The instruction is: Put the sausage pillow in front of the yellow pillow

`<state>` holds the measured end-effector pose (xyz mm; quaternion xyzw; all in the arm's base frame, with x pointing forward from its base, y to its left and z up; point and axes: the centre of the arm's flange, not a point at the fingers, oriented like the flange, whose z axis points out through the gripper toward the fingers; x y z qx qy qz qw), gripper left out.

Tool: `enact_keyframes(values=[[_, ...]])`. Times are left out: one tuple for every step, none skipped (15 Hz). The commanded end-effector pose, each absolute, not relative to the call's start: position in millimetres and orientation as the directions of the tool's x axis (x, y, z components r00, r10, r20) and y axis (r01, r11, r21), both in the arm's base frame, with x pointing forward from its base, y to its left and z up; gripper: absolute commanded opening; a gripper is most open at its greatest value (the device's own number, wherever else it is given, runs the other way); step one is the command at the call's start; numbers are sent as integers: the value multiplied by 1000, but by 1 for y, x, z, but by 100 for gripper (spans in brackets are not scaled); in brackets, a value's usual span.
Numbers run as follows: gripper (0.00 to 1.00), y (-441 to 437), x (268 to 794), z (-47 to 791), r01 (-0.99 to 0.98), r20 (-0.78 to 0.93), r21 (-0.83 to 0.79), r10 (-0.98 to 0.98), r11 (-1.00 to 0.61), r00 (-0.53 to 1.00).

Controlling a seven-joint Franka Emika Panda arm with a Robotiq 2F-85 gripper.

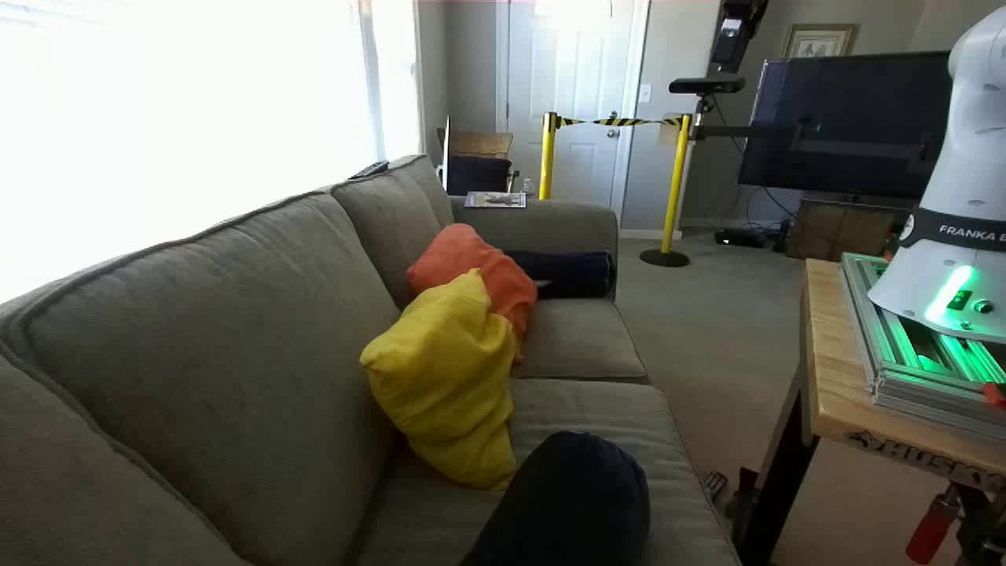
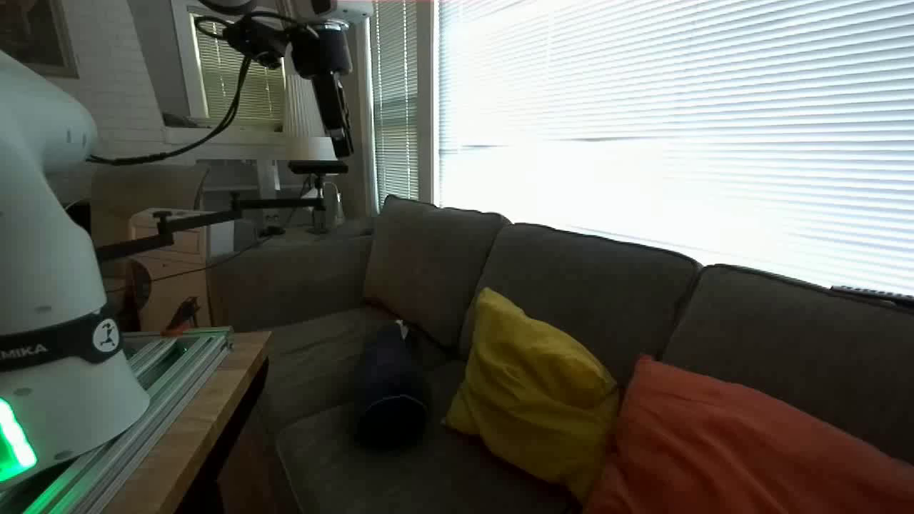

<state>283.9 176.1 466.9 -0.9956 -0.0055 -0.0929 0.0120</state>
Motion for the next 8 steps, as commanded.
enact_keyframes(values=[[100, 176, 284, 467, 13, 185, -23, 9, -1000, 983], [100, 176, 284, 467, 13, 185, -23, 9, -1000, 983], [100, 176, 284, 467, 13, 185, -23, 9, -1000, 983], [100, 176, 284, 467, 13, 185, -23, 9, -1000, 983], [100, 176, 284, 467, 13, 185, -23, 9, -1000, 983], [100, 176, 284, 467, 13, 185, -23, 9, -1000, 983], [100, 173, 293, 457, 0, 187, -41, -8, -999, 982], [100, 168, 307, 441, -12, 206, -16, -15, -1000, 978]])
